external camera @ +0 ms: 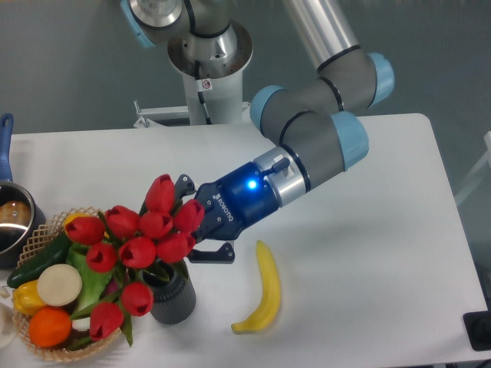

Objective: Insert the flowers into the vase
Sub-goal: 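Lower the tulip stems down into the black vase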

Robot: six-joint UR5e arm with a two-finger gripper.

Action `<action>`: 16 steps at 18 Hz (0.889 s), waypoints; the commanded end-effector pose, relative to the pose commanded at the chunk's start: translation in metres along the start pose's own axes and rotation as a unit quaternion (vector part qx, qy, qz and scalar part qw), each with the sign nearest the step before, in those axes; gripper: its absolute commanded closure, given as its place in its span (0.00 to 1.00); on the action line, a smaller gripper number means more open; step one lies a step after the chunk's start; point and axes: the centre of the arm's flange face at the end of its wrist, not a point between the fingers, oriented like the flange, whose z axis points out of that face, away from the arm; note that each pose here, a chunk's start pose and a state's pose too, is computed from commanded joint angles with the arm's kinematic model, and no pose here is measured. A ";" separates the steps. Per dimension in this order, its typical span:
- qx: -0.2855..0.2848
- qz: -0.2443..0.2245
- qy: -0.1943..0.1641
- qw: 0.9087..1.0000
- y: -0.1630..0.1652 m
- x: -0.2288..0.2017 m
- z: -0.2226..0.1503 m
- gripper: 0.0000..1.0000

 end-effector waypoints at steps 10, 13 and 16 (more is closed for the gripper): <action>-0.027 -0.004 -0.002 1.000 0.088 0.012 0.005 0.92; -0.034 -0.002 -0.001 0.999 0.112 0.012 0.006 0.90; -0.053 -0.015 -0.005 0.998 0.132 0.017 0.006 0.87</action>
